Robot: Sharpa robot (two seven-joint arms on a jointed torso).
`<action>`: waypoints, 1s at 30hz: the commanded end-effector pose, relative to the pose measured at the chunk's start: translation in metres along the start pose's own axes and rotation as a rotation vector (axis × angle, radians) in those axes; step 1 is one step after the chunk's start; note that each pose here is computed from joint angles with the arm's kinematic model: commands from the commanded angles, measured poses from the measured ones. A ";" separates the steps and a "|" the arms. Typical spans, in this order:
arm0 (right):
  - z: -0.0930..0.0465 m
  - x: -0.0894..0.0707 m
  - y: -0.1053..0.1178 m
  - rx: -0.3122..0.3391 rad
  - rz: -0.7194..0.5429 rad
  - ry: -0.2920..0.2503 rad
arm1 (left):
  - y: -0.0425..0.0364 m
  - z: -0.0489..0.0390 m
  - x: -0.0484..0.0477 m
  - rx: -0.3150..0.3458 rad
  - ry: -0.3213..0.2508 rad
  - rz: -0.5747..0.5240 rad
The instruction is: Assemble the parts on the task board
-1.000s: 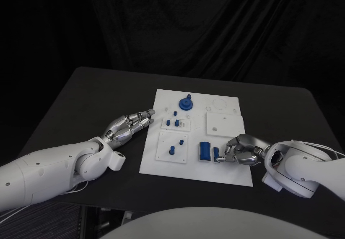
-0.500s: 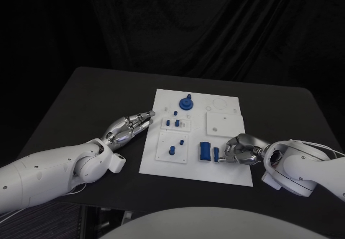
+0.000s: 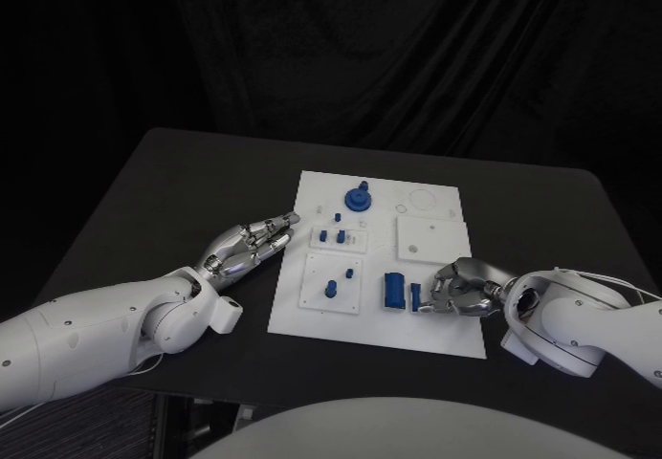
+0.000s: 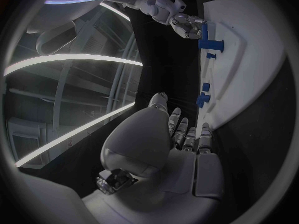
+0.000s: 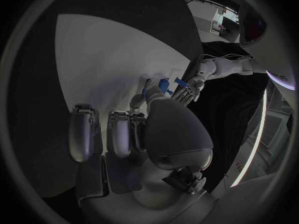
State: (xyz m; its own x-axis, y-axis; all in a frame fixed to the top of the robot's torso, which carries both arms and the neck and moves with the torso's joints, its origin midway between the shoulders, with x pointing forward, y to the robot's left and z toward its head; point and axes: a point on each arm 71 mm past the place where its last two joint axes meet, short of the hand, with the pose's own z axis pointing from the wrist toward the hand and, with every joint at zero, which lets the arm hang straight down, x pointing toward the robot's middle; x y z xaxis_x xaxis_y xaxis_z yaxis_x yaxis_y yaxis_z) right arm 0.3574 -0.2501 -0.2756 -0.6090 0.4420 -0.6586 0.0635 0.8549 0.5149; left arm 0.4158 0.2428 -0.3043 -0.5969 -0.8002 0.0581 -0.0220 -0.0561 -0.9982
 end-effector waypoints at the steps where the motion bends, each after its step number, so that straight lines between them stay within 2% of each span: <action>1: -0.003 -0.003 0.000 -0.025 0.013 -0.047 | -0.0136 -0.0022 0.0010 0.187 -0.007 0.000; 5: -0.009 -0.010 0.002 -0.080 0.038 -0.119 | -0.0150 -0.0048 -0.0003 0.185 -0.027 -0.018; 11: -0.017 -0.036 0.010 -0.205 0.086 -0.282 | -0.0205 -0.0084 -0.0017 0.184 -0.066 -0.057; 14: -0.020 -0.049 0.016 -0.263 0.121 -0.356 | -0.0256 -0.0076 -0.0022 0.187 -0.081 -0.075; 18: -0.024 -0.066 0.023 -0.350 0.169 -0.486 | -0.0367 -0.0054 -0.0024 0.198 -0.088 -0.088; 21: -0.025 -0.074 0.026 -0.407 0.222 -0.555 | -0.0446 -0.0040 -0.0016 0.212 -0.090 -0.089; 25: -0.023 -0.079 0.028 -0.463 0.290 -0.577 | -0.0524 -0.0013 -0.0006 0.233 -0.092 -0.081; 27: -0.021 -0.080 0.028 -0.493 0.321 -0.561 | -0.0553 -0.0007 -0.0007 0.243 -0.095 -0.069; 30: -0.018 -0.080 0.027 -0.535 0.377 -0.508 | -0.0580 0.0007 -0.0015 0.255 -0.102 -0.045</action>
State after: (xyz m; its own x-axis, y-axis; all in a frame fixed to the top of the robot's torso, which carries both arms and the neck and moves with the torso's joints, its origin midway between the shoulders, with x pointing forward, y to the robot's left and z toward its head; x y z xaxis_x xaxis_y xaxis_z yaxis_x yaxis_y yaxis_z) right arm 0.3935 -0.2670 -0.2036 -0.1713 0.7924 -0.5854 -0.2326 0.5449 0.8056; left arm 0.4179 0.2440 -0.2606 -0.5397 -0.8320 0.1284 -0.0050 -0.1494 -0.9888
